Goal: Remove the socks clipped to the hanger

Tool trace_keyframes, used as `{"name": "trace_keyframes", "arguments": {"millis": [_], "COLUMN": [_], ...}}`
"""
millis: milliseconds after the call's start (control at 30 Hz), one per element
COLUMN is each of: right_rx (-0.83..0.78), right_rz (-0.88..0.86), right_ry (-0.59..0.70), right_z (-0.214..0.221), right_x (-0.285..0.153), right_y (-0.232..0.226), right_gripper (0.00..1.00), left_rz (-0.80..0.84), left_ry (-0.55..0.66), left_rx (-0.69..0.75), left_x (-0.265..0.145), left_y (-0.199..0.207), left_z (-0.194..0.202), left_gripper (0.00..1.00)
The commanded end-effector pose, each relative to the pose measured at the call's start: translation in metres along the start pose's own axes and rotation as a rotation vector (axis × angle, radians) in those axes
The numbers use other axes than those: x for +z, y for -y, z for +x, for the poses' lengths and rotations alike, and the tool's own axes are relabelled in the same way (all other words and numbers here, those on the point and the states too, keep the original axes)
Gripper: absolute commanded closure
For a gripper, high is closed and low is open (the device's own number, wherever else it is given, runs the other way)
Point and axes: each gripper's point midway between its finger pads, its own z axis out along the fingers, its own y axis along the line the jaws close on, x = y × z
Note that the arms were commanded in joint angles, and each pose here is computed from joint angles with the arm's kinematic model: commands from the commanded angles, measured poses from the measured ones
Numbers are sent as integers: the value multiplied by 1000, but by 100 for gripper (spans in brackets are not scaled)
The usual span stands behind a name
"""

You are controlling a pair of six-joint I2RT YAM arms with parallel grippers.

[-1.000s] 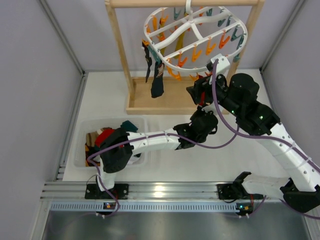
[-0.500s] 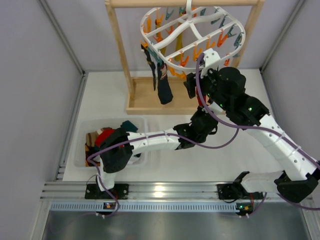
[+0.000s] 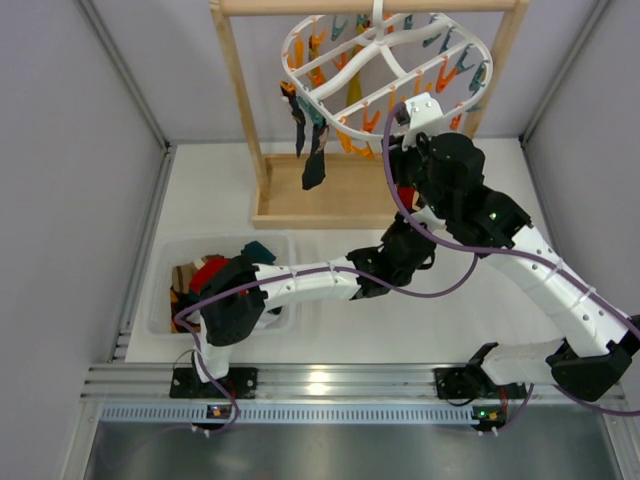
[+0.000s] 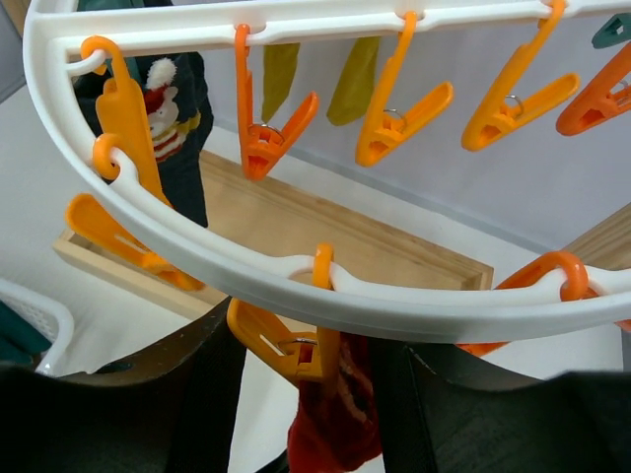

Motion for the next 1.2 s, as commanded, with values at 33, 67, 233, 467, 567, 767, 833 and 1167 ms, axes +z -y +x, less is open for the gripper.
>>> {"name": "trace_keyframes", "arguments": {"millis": [33,67,233,467,567,767,833,1167], "right_rx": [30,27,25,56,58,85,75,78], "right_rz": [18,18,22,6,12,4,4,78], "right_ry": [161,163,173,205,204,220,203,114], "right_z": [-47,-48,-50,-54,-52,-52,-47,-11], "right_x": [-4,-3,-4,-15,-17,-23,-23,-29], "right_y": [2,2,1,2,4,5,4,37], "right_gripper": [54,54,71,88,89,100,100,97], "left_rz": [14,17,19,17,37,21,10,-172], "left_ry": [29,27,22,4,-28,-62,-62,-222], "left_rx": [-41,-40,-36,-36,-71,-89,-102,-297], "left_x": [-6,-5,-4,-3,-4,-6,-12,-64], "left_y": [-4,-3,-2,-5,-6,-20,-29,-143], "left_z": [-16,-15,-12,-2,14,29,27,61], "left_gripper": [100,100,100,100,100,100,100,100]}}
